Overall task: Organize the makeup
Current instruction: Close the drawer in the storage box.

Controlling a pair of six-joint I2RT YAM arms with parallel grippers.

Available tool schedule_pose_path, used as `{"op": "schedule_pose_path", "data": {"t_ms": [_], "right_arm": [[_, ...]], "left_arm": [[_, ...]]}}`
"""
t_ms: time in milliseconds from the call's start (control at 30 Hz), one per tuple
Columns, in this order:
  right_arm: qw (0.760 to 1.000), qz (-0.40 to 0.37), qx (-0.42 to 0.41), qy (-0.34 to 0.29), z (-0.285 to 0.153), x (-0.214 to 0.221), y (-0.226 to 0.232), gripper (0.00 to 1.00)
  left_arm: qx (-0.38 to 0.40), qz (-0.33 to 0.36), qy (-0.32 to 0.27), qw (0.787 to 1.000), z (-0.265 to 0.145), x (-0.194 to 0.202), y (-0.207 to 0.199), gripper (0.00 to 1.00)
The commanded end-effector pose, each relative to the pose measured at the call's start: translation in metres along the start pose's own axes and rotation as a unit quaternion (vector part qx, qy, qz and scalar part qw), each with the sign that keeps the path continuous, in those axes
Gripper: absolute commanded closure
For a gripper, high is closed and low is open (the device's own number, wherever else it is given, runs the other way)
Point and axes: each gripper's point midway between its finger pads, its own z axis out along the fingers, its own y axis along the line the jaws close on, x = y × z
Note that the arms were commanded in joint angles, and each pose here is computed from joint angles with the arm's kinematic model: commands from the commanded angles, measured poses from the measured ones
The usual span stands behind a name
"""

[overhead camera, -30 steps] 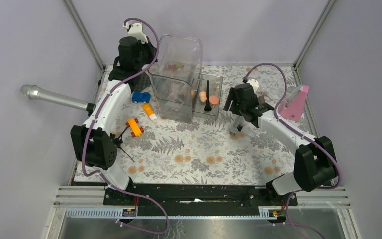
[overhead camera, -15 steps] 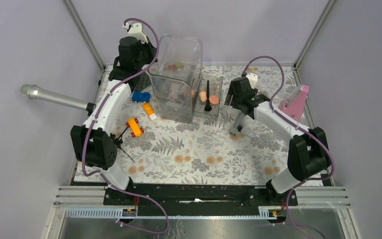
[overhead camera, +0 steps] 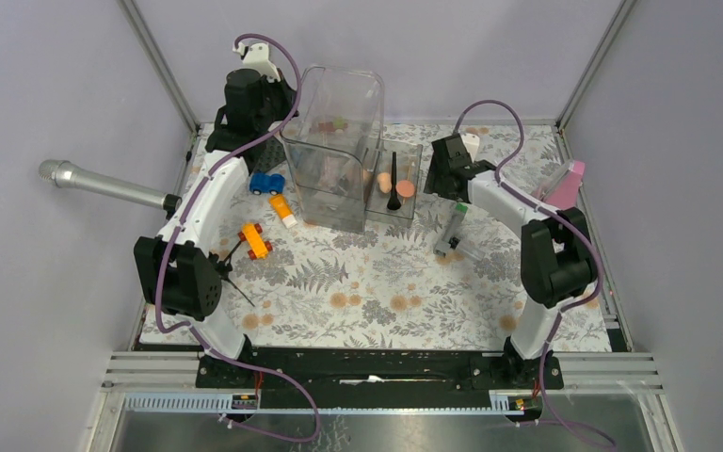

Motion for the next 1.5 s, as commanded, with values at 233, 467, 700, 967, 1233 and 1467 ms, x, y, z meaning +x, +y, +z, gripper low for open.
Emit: {"op": "schedule_pose_path", "data": {"t_ms": [233,467,700,967,1233,1467], "right_arm": [[1.0,0.013,-0.004,0.013,0.019,-0.009,0.003,0.24],[0.997,0.029,-0.074,0.022,0.024,-0.005,0.028,0.24],[0.98,0.059,-0.186,0.048,0.024,0.001,0.073,0.25],[0.948,0.112,-0.29,0.064,0.022,0.001,0.118,0.27],[0.935,0.129,-0.324,0.07,0.022,0.0,0.149,0.28],[0.922,0.149,-0.348,0.077,0.021,0.004,0.173,0.28]], "left_arm": [[0.002,-0.007,0.134,0.991,0.003,0.083,0.003,0.93],[0.001,-0.006,0.133,0.991,0.003,0.083,0.003,0.93],[0.002,-0.006,0.132,0.991,0.003,0.082,0.002,0.93],[0.005,-0.008,0.134,0.991,0.003,0.083,0.001,0.94],[0.005,-0.008,0.133,0.991,0.003,0.082,0.001,0.94],[0.007,-0.009,0.134,0.991,0.003,0.083,0.0,0.94]]}}
